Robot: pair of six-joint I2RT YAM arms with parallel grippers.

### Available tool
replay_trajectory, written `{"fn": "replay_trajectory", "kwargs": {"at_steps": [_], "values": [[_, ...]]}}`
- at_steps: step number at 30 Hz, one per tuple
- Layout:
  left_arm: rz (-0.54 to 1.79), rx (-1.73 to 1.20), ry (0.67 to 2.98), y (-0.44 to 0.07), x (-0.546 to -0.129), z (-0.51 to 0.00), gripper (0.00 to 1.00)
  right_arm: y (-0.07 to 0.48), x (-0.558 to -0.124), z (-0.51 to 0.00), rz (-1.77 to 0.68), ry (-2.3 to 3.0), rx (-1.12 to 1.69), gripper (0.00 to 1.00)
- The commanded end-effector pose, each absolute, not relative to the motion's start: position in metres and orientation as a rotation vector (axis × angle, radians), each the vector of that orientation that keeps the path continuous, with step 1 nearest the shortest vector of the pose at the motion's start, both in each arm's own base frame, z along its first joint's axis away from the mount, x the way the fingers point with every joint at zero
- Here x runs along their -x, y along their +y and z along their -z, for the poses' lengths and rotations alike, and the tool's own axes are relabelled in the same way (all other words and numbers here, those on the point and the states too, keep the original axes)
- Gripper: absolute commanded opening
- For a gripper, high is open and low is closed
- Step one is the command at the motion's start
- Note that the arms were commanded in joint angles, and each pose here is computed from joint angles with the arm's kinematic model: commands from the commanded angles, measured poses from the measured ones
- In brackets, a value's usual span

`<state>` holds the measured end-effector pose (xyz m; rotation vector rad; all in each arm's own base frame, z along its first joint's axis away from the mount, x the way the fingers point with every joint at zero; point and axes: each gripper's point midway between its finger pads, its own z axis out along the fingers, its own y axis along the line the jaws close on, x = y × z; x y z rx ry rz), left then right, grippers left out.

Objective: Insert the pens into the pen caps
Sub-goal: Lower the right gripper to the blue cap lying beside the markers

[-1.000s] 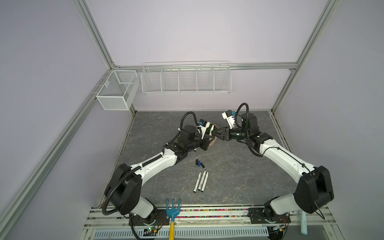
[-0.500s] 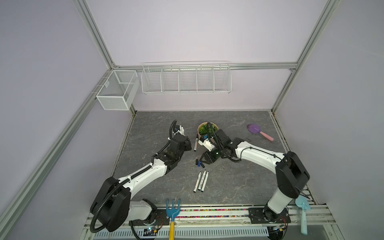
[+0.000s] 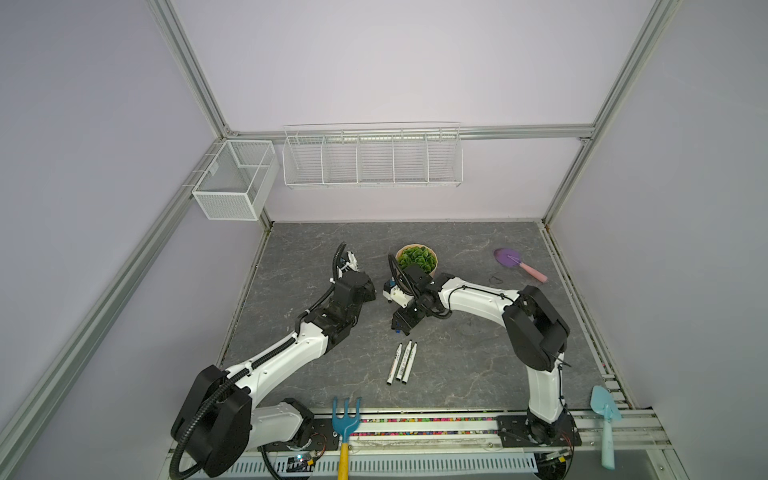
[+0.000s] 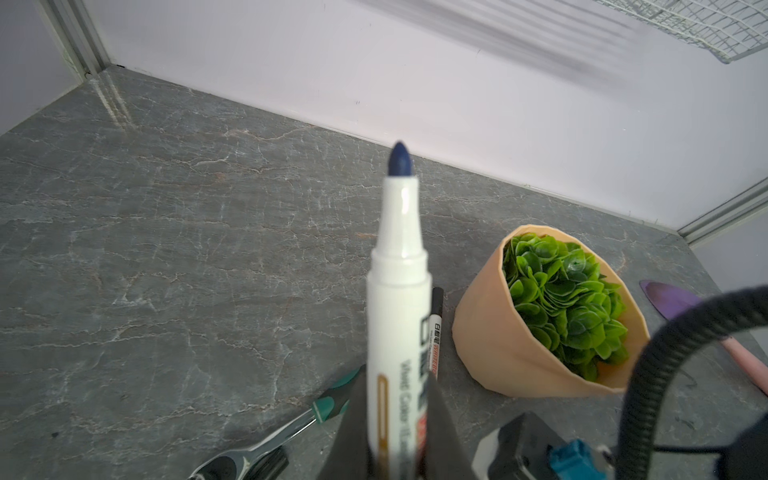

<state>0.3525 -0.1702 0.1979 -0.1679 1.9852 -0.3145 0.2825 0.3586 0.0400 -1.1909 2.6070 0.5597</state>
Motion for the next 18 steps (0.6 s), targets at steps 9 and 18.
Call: {"fn": "replay_trajectory", "kwargs": {"at_steps": [9,18], "values": [[0.236,0.198,1.963,-0.145,-0.344,-0.205,0.0,0.361,-0.267,-0.007,-0.378,2.654,1.352,0.51],[0.235,0.186,1.963,-0.146,-0.346,-0.205,0.0,0.346,-0.273,0.008,-0.1,2.636,1.432,0.48]]}}
